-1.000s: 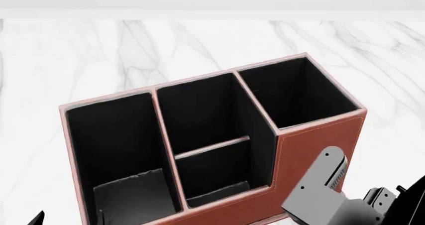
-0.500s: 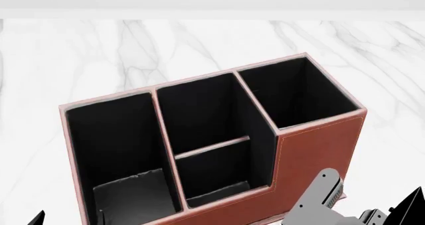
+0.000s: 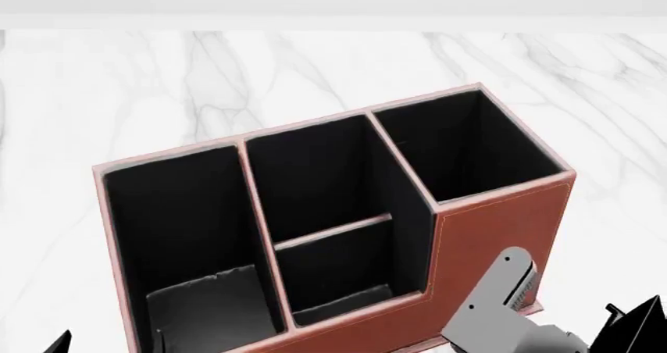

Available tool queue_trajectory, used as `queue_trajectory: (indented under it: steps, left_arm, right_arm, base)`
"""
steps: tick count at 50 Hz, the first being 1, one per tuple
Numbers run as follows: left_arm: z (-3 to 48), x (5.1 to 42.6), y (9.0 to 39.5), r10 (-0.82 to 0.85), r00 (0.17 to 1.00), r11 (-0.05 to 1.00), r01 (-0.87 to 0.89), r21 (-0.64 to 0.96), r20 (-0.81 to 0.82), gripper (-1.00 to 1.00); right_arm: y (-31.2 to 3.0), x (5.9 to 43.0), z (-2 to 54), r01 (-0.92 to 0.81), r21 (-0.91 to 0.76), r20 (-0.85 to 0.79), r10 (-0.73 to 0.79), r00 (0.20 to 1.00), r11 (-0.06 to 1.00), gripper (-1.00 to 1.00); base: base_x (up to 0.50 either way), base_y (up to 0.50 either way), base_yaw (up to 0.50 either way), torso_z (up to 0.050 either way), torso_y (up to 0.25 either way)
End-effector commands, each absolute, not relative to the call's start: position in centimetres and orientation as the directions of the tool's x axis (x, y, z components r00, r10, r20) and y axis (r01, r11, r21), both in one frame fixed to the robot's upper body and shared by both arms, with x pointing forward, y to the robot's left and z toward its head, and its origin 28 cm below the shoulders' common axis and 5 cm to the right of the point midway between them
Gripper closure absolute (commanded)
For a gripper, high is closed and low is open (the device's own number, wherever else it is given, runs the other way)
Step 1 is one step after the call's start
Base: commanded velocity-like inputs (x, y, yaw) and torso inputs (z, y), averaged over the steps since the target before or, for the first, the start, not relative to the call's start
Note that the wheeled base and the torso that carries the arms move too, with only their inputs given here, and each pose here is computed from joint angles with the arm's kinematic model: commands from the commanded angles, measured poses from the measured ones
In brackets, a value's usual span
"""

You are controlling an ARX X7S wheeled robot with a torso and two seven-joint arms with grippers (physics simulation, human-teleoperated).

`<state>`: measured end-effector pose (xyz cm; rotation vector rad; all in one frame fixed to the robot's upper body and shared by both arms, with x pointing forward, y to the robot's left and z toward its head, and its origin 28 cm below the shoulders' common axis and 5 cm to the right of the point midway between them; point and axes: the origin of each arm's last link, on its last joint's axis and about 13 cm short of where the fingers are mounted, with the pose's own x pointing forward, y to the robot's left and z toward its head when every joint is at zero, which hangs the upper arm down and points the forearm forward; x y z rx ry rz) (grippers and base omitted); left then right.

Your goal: Pick up the book and place it in the left compartment of the caddy.

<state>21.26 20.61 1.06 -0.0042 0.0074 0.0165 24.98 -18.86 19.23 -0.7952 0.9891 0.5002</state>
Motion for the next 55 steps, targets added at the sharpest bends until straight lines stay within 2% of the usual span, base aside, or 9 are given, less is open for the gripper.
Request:
queue_trajectory:
  steps: [1, 7, 9, 11, 21, 28, 44, 55]
  left_arm:
    - [1.1, 21.2, 20.6, 0.014, 1.0, 1.0, -0.014, -0.007, -0.009, -1.0]
    - [1.1, 21.1, 20.6, 0.013, 1.0, 1.0, -0.013, -0.01, -0.01, -1.0]
    - [1.2, 21.1, 20.6, 0.013, 1.0, 1.0, -0.013, -0.01, -0.01, -1.0]
    - [1.2, 21.1, 20.6, 0.012, 1.0, 1.0, -0.012, -0.012, -0.012, -1.0]
    - [1.2, 21.2, 20.6, 0.011, 1.0, 1.0, -0.011, -0.014, -0.013, -1.0]
    - [1.3, 21.2, 20.6, 0.011, 1.0, 1.0, -0.011, -0.016, -0.015, -1.0]
    - [1.2, 21.3, 20.6, 0.01, 1.0, 1.0, -0.011, -0.02, -0.023, -1.0]
    - [1.1, 21.3, 20.5, 0.01, 1.0, 1.0, -0.01, -0.016, -0.026, -1.0]
  right_arm:
    - [-17.9, 25.9, 19.3, -0.571, -0.255, -0.772, 0.191, 0.606, 0.78, 1.0]
    - [-17.5, 26.7, 20.2, -0.465, -0.143, -0.695, 0.245, 0.676, 0.874, 1.0]
    - [-17.3, 26.7, 20.3, -0.45, -0.099, -0.686, 0.266, 0.677, 0.888, 1.0]
    - [-17.2, 27.0, 20.1, -0.43, -0.102, -0.659, 0.263, 0.705, 0.897, 1.0]
    - [-16.7, 26.9, 21.1, -0.392, -0.098, -0.654, 0.238, 0.718, 0.915, 1.0]
    - [-16.0, 26.3, 24.7, -0.334, -0.098, -0.633, 0.2, 0.748, 0.937, 1.0]
    - [-13.0, 23.7, 34.6, -0.36, -0.032, -0.585, 0.274, 0.763, 0.932, 1.0]
    - [-12.0, 25.4, 37.5, -0.361, -0.038, -0.555, 0.281, 0.783, 0.932, 1.0]
  base:
    - [0.0, 0.0, 0.0, 0.0, 0.0]
    - [0.0, 0.0, 0.0, 0.0, 0.0]
    - [0.0, 0.0, 0.0, 0.0, 0.0]
    - [0.0, 0.0, 0.0, 0.0, 0.0]
    - [0.0, 0.0, 0.0, 0.0, 0.0]
    - [0.0, 0.0, 0.0, 0.0, 0.0]
    - [0.0, 0.0, 0.0, 0.0, 0.002]
    - [0.0, 0.0, 0.0, 0.0, 0.001]
